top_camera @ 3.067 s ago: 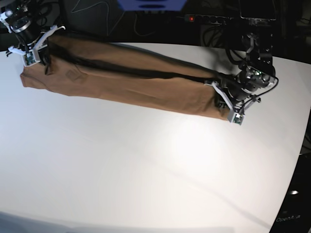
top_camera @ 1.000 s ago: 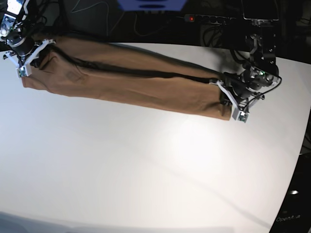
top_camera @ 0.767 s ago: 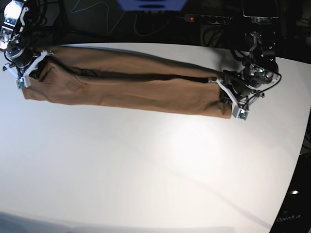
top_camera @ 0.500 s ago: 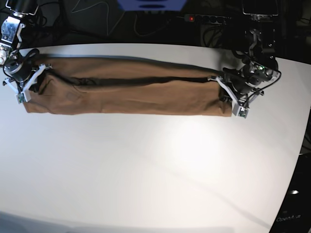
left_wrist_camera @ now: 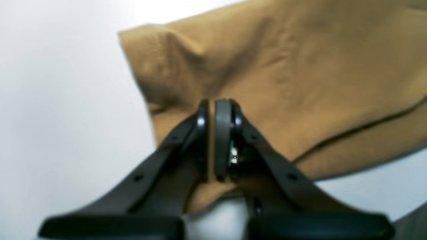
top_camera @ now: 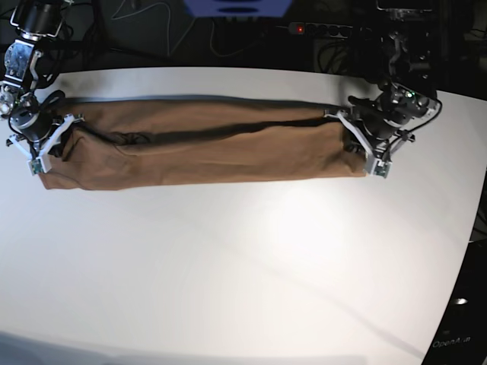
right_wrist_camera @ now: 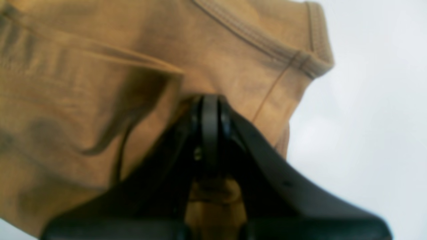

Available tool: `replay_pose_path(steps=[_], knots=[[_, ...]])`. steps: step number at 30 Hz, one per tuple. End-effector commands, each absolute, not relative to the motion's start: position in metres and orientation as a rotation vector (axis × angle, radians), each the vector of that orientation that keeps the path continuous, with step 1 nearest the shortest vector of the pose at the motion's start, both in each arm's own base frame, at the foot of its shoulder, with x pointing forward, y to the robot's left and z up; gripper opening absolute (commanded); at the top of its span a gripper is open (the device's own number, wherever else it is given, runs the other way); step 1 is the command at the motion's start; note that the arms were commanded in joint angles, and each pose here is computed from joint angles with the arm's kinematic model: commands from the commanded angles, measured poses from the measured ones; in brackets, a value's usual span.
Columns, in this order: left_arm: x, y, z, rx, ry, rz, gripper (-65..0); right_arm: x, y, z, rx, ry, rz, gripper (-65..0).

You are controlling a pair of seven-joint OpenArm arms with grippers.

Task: Fold the T-shirt properly
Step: 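Hold the strip with both grippers and straighten it along the table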

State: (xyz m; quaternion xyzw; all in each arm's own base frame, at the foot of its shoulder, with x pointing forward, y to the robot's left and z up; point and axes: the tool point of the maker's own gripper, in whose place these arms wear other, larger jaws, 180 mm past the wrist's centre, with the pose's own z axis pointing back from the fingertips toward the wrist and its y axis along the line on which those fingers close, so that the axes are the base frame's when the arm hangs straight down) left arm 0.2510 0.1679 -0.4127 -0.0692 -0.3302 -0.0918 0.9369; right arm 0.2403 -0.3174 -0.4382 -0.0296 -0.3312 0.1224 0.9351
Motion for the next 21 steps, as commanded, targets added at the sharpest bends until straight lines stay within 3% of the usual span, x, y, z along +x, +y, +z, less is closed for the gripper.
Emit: replay_pose_path(steps=[1, 9, 21], knots=[[0.264, 0.169, -0.392, -0.137, -0.754, -0.184, -62.3, 0.228, -0.32, -0.448, -0.075, -0.6, 0.273, -64.9], [0.263, 0.175, -0.379, -0.11, -0.763, -0.187, -62.3, 0.226, -0.319, -0.449, -0.073, -0.599, 0.273, -64.9], [0.254, 0.175, -0.404, -0.129, -0.696, -0.166, -62.4, 0.24, -0.326, -0.411, -0.149, -0.672, 0.347, -64.9]])
